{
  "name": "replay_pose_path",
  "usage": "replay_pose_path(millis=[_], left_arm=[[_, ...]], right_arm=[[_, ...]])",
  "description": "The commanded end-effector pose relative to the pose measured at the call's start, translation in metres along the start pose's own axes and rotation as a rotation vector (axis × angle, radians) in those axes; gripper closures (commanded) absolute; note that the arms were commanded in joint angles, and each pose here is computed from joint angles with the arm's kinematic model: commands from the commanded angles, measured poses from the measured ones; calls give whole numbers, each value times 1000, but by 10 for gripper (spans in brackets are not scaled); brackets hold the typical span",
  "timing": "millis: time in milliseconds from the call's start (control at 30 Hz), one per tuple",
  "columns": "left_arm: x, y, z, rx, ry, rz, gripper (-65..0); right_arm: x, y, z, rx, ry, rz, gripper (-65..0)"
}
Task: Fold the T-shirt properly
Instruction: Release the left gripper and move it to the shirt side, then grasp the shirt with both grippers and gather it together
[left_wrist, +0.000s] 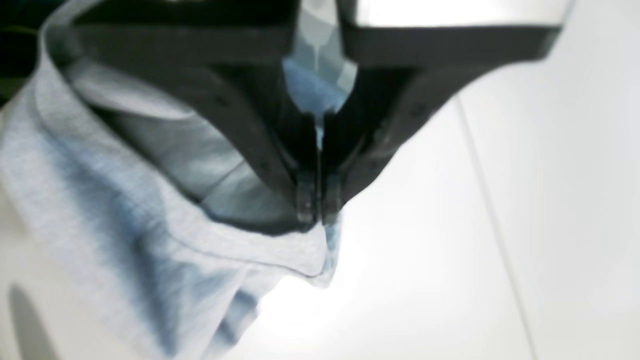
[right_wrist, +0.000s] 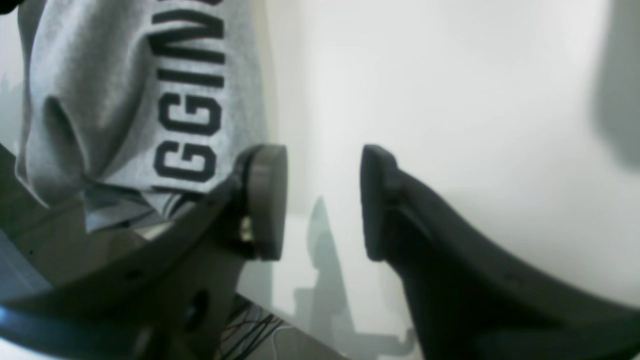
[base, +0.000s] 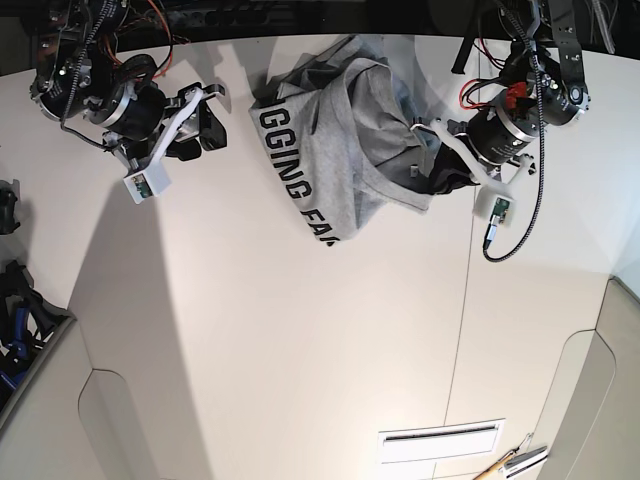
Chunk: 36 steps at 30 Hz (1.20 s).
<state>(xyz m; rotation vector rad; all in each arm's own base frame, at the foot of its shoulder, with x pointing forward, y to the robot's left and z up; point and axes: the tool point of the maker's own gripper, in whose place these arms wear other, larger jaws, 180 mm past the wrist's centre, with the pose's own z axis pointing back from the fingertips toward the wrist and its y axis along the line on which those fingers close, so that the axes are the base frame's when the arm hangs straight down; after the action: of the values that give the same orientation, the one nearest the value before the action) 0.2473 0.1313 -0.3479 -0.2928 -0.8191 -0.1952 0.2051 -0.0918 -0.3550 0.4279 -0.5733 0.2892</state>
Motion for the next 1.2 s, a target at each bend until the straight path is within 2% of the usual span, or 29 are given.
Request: replay_pose_path(millis=[0,167,267,367,533,667,767,800,933,1100,1167], left_arm=[[8,0,2,6,-26,-21,0],[6,18,7,70,-10,-28,0],[4,41,14,153,-9,36,0],[1,53,21,186,4,72,0],[-6,46,23,139,13,124,0],[-12,26,23,32,33,109,0],[-11,17,23,-17,33,78,-198],[-10,17,23,-18,32,74,-243],[-2,20,29,0,5,60,-255],[30,26,51,57,-89,1,-254],[43,26,61,77,-130,-29,-253]], right_arm=[[10,2,3,6,-39,16,-242],[12,2,3,7,-49,15,-242],[12,2,3,6,-49,16,-242],[13,1,3,6,-52,16,-242],[17,2,4,7,-72,16,-242],[21,0,4,1,-81,23,-242],[27,-1,4,-4,-92,31,-242],[29,-1,4,-4,-97,33,-242],[38,-2,5,-4,-118,43,-242],[61,4,7,34,-180,66,-235],[73,9,9,63,-218,101,-156]])
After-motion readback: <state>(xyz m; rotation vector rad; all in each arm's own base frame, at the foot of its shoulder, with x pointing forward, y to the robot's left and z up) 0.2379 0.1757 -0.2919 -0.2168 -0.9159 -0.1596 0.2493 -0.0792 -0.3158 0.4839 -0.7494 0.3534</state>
